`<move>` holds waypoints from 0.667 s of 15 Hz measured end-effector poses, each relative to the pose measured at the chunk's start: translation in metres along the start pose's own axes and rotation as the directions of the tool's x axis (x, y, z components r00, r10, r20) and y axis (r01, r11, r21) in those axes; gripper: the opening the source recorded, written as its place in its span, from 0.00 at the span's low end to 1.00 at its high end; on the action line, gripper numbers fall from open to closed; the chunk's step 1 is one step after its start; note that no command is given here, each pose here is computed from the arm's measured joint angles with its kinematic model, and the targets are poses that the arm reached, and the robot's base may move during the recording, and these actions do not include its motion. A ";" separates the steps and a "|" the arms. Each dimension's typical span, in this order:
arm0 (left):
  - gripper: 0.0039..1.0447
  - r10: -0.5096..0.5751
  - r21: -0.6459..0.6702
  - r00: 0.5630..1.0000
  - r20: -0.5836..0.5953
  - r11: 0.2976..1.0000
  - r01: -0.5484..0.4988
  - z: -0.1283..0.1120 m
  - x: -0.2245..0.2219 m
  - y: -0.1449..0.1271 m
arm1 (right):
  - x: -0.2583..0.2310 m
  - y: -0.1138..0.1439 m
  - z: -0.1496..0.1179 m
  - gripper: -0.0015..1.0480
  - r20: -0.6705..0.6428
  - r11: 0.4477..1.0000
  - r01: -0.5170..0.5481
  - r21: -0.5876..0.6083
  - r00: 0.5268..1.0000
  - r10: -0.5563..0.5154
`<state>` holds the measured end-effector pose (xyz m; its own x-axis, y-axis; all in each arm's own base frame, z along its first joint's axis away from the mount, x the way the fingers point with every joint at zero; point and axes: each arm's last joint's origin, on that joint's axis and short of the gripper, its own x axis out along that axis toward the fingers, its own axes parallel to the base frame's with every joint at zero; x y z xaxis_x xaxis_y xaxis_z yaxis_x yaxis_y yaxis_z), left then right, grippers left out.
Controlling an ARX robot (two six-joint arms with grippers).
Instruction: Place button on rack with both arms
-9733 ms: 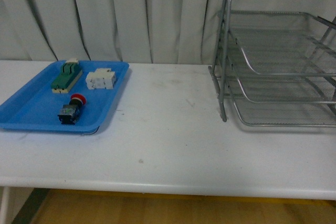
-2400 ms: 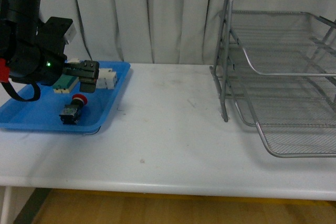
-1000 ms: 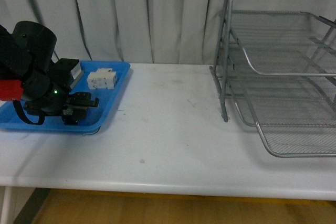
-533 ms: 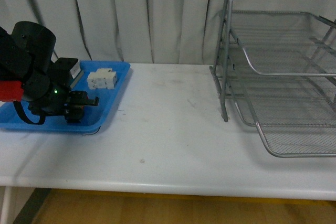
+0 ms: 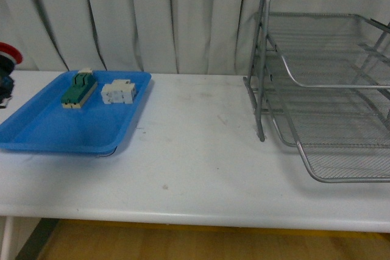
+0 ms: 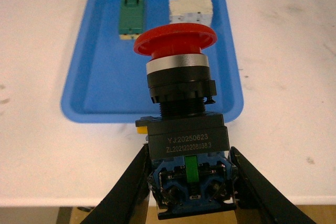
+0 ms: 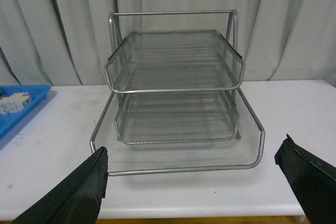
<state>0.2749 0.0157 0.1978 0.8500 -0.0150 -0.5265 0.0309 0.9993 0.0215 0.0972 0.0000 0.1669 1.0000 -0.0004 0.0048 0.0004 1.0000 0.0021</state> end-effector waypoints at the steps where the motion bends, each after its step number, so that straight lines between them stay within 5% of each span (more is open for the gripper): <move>1: 0.35 0.034 -0.010 0.999 0.018 0.999 -0.033 -0.011 -0.018 0.006 | 0.000 0.000 0.000 0.94 0.000 1.000 0.000 0.000 1.000 0.000; 5: 0.35 0.090 -0.122 0.996 -0.002 0.988 -0.090 -0.043 -0.036 0.036 | 0.000 0.000 0.000 0.94 0.000 1.000 0.000 0.000 1.000 0.000; 10: 0.34 0.118 -0.153 0.992 0.031 0.982 -0.112 -0.042 -0.044 0.043 | 0.000 0.000 0.000 0.94 0.000 1.000 0.000 0.000 1.000 0.000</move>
<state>0.2165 0.0605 0.1866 0.8638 0.1023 -0.4933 -0.1454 0.9881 -0.0495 0.0972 0.0000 0.1668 1.0000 0.0000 0.0044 0.0000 1.0000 0.0017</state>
